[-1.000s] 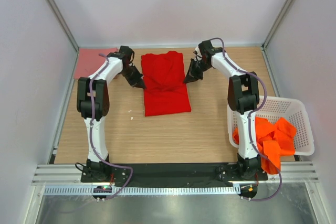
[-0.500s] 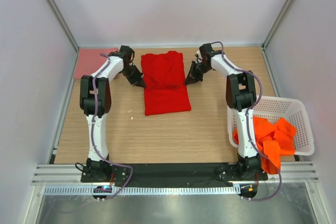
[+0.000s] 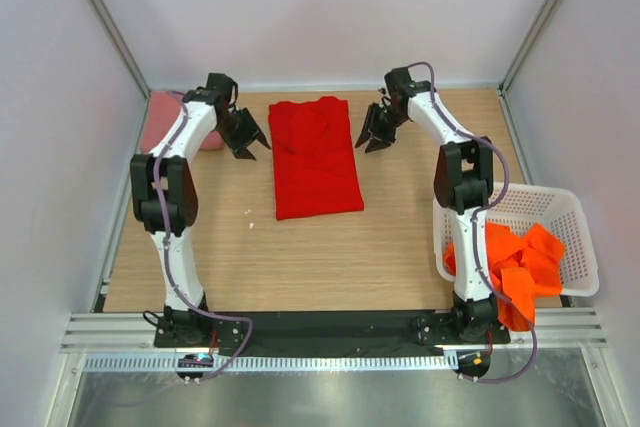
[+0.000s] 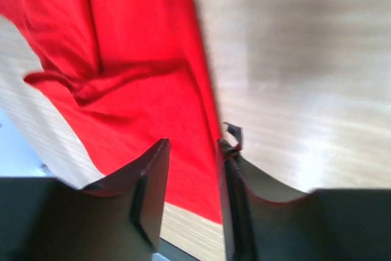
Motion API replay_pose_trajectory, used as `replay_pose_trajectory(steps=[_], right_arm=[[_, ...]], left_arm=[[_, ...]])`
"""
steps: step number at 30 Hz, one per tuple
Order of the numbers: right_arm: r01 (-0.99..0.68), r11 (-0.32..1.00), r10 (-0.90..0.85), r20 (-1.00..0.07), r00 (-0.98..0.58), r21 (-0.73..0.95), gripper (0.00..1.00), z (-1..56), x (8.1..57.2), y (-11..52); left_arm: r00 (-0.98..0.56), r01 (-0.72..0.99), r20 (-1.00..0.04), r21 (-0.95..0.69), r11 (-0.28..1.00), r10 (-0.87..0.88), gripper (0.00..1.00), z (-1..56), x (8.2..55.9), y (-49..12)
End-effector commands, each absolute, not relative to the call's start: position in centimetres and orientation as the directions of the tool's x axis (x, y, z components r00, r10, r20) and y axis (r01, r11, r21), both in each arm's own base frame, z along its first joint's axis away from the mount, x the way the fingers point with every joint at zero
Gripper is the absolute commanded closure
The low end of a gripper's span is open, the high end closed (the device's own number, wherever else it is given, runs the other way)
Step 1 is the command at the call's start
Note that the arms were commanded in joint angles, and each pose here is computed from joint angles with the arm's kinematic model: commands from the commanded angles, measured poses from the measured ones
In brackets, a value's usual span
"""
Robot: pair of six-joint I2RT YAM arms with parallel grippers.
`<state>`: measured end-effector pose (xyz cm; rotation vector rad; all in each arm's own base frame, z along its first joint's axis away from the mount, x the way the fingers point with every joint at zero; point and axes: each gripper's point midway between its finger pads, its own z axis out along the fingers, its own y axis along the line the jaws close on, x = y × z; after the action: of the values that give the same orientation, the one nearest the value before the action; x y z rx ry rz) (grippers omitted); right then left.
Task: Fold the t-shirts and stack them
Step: Fold the tshirt
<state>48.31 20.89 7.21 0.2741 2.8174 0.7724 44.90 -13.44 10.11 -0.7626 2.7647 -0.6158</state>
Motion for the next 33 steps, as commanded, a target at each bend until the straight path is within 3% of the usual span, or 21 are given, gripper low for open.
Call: replay_pose_trajectory(steps=[1,4,7,9,13,16,20,26,31,33], right_arm=[[-0.020,0.886,0.114,-0.261,-0.959,0.463,0.55,11.7,44.9,23.5],[-0.062,0.878,0.077,-0.269,-0.960,0.474,0.54,11.1,43.8,25.8],[-0.056,0.842,0.093,-0.246,-0.965,0.537,0.60,11.0,43.1,27.6],[-0.061,0.794,0.112,-0.245,-0.963,0.605,0.69,11.2,43.2,28.8],[-0.034,0.695,0.057,-0.102,-0.993,0.718,0.87,9.8,39.4,30.2],[-0.033,0.678,0.018,-0.062,-0.998,0.735,0.98,8.2,37.3,28.9],[0.006,0.600,0.006,0.003,-1.000,0.800,0.98,7.1,35.8,27.2],[0.074,0.653,0.004,0.094,-0.996,0.754,0.98,3.6,33.8,24.0],[0.052,0.765,0.017,0.061,-0.998,0.642,0.98,3.5,33.7,20.7],[0.021,0.804,0.003,0.031,-1.000,0.594,0.98,4.4,33.5,19.8]], left_arm=[[-0.852,-0.337,-0.183,-0.524,0.782,-0.490,0.50,15.1,42.6,-13.9],[-0.867,-0.232,-0.192,-0.661,0.713,-0.460,0.57,16.8,41.9,-17.5],[-0.893,-0.220,-0.097,-0.758,0.614,-0.439,0.72,15.5,41.2,-21.1],[-0.900,-0.256,-0.031,-0.770,0.584,-0.435,0.80,13.6,40.2,-22.2],[-0.915,-0.261,0.006,-0.773,0.579,-0.404,0.87,11.4,39.0,-23.5],[-0.926,-0.262,0.032,-0.771,0.581,-0.375,0.90,10.0,38.0,-23.7],[-0.934,-0.285,0.077,-0.750,0.597,-0.348,0.92,7.7,36.7,-23.4],[-0.928,-0.353,0.151,-0.647,0.676,-0.341,0.94,3.4,33.4,-20.4],[-0.955,-0.296,0.142,-0.497,0.816,-0.260,0.95,1.8,31.2,-17.1],[-0.969,-0.240,0.076,-0.499,0.832,-0.234,0.94,3.2,31.6,-16.8]])
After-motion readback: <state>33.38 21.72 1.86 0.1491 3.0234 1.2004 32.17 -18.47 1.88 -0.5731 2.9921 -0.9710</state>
